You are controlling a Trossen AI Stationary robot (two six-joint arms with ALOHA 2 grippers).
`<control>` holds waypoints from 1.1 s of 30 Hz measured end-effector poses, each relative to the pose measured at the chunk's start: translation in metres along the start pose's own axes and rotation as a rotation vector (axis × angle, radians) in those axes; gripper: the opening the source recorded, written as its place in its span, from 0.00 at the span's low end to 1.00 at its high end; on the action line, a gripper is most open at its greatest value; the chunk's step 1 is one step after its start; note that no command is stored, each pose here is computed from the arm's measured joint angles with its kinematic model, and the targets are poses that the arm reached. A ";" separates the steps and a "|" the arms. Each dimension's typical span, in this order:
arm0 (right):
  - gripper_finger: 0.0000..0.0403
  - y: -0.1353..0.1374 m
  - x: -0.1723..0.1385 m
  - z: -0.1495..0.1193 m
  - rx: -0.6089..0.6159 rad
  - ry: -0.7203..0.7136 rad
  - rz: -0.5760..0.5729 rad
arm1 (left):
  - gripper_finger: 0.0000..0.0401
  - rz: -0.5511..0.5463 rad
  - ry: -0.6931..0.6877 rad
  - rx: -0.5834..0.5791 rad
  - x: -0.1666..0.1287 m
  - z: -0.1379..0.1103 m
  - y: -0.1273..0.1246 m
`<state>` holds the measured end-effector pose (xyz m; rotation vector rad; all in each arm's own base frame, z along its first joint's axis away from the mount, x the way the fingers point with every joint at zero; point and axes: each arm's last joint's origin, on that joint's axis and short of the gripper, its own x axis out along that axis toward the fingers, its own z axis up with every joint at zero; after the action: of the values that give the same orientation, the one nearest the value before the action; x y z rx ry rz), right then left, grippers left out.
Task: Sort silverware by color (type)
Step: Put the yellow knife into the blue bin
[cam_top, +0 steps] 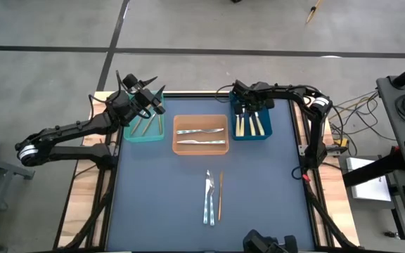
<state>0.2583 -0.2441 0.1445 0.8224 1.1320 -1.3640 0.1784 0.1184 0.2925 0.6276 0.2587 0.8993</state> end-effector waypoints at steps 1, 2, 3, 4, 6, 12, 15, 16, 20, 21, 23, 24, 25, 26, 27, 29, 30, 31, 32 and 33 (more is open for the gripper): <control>0.03 0.000 0.001 -0.001 0.000 0.001 -0.003 | 0.47 0.000 0.000 0.000 0.000 0.000 0.000; 0.03 -0.001 0.001 -0.001 -0.001 0.002 -0.005 | 0.47 0.000 0.000 0.000 0.000 0.000 0.000; 0.03 -0.001 0.001 -0.001 -0.002 0.001 -0.006 | 0.47 0.000 0.000 0.000 0.000 0.000 0.000; 0.03 -0.001 0.001 -0.001 -0.002 -0.002 -0.010 | 0.47 0.000 0.000 0.000 0.000 0.000 0.000; 0.03 -0.001 0.000 0.000 -0.003 -0.011 -0.019 | 0.47 0.000 0.000 0.000 0.000 0.000 0.000; 0.03 0.003 -0.008 0.007 -0.009 -0.036 0.012 | 0.47 0.000 0.000 0.000 0.000 0.000 0.000; 0.03 0.008 -0.013 0.009 -0.011 -0.053 0.032 | 0.47 0.000 0.000 0.001 0.000 0.000 0.000; 0.03 0.009 -0.014 0.008 -0.014 -0.056 0.036 | 0.47 0.000 0.000 0.003 0.000 0.000 0.000; 0.03 0.014 -0.016 0.005 -0.023 -0.067 0.046 | 0.47 0.000 0.000 0.004 0.000 0.000 0.000; 0.03 0.015 -0.016 0.004 -0.023 -0.068 0.046 | 0.47 0.000 0.000 0.004 0.000 0.000 0.000; 0.03 0.015 -0.016 0.003 -0.024 -0.067 0.045 | 0.47 0.000 0.000 0.003 0.000 0.000 0.000; 0.03 0.015 -0.016 0.003 -0.024 -0.067 0.045 | 0.47 0.000 0.000 0.003 0.000 0.000 0.000; 0.03 0.015 -0.016 0.003 -0.023 -0.067 0.045 | 0.47 0.000 0.000 0.004 0.000 0.000 0.000; 0.03 0.015 -0.016 0.003 -0.023 -0.068 0.046 | 0.47 0.000 0.000 0.003 0.000 0.000 0.000; 0.03 0.015 -0.016 0.003 -0.022 -0.070 0.047 | 0.47 0.000 0.000 0.003 0.000 0.000 0.000; 0.03 0.016 -0.015 0.004 -0.021 -0.073 0.049 | 0.47 0.000 0.000 0.003 0.000 0.000 0.000; 0.03 0.016 -0.015 0.004 -0.021 -0.075 0.048 | 0.47 0.000 0.000 0.003 0.000 0.000 0.000; 0.03 0.016 -0.015 0.004 -0.020 -0.082 0.044 | 0.47 0.000 0.000 0.003 0.000 0.000 0.000; 0.03 0.016 -0.015 0.004 -0.019 -0.090 0.037 | 0.47 0.000 0.000 0.003 0.000 0.000 0.000; 0.03 0.016 -0.015 0.005 -0.018 -0.095 0.032 | 0.47 0.000 0.000 0.003 0.000 0.000 0.000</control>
<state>0.2761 -0.2422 0.1577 0.7516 1.0514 -1.3505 0.1784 0.1183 0.2926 0.6308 0.2599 0.8988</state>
